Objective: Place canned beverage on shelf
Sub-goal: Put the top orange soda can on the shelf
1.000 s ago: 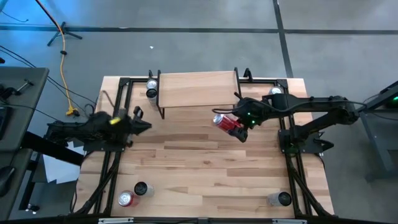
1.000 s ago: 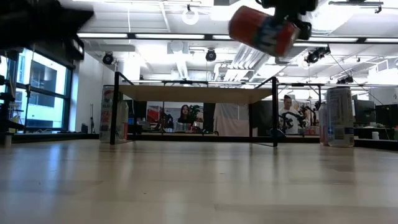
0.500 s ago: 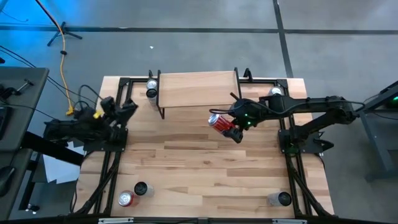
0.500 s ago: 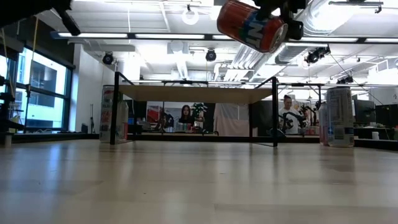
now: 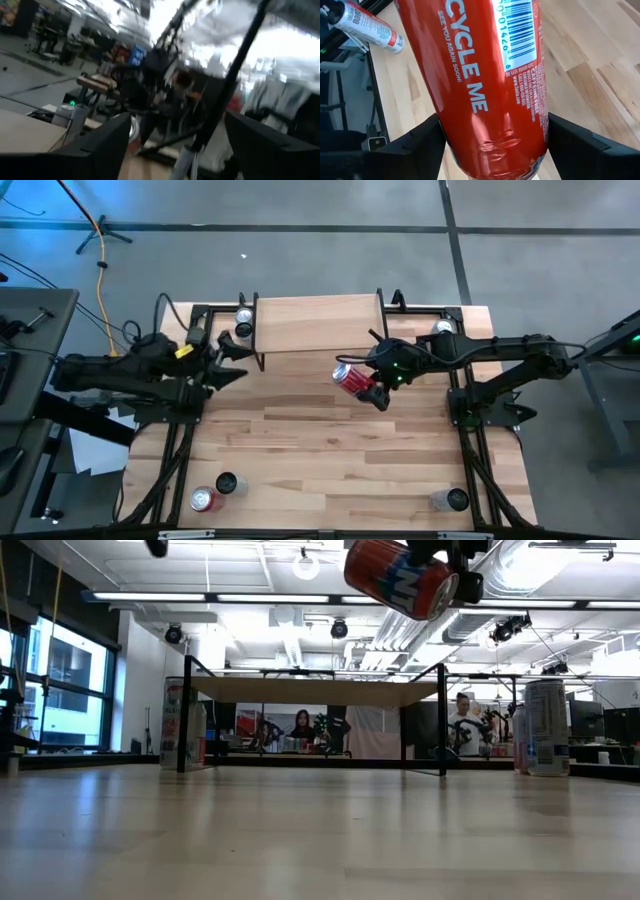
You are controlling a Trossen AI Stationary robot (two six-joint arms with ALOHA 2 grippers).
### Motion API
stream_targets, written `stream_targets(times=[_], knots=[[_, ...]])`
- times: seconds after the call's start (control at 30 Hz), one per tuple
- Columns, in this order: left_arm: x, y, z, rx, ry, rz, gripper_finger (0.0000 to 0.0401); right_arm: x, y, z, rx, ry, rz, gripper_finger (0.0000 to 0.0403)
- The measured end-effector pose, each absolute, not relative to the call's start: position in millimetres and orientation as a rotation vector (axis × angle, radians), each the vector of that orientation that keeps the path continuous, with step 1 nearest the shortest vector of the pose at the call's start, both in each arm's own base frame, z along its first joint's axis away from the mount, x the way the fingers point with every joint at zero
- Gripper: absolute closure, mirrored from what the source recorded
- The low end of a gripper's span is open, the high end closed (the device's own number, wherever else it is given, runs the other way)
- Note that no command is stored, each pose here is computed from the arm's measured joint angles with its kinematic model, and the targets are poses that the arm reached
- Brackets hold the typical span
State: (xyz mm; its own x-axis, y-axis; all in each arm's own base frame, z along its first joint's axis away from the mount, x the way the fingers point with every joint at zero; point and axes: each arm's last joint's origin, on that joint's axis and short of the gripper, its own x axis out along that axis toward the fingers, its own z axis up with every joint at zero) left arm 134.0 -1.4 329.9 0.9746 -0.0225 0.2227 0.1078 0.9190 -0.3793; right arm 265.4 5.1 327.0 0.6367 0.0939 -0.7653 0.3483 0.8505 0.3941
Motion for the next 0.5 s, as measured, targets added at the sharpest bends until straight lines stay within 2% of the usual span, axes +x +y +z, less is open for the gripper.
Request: stream_targets(times=[0.17, 0.5], knots=[[148, -2, 348, -0.310, -0.092, -0.055, 0.0083, 265, 5, 327, 0.523, 0.882, -0.128, 0.0123], [186, -2, 351, -0.251, 0.100, -0.025, 0.0084, 266, 7, 328, 0.505, 0.872, -0.088, 0.0123]])
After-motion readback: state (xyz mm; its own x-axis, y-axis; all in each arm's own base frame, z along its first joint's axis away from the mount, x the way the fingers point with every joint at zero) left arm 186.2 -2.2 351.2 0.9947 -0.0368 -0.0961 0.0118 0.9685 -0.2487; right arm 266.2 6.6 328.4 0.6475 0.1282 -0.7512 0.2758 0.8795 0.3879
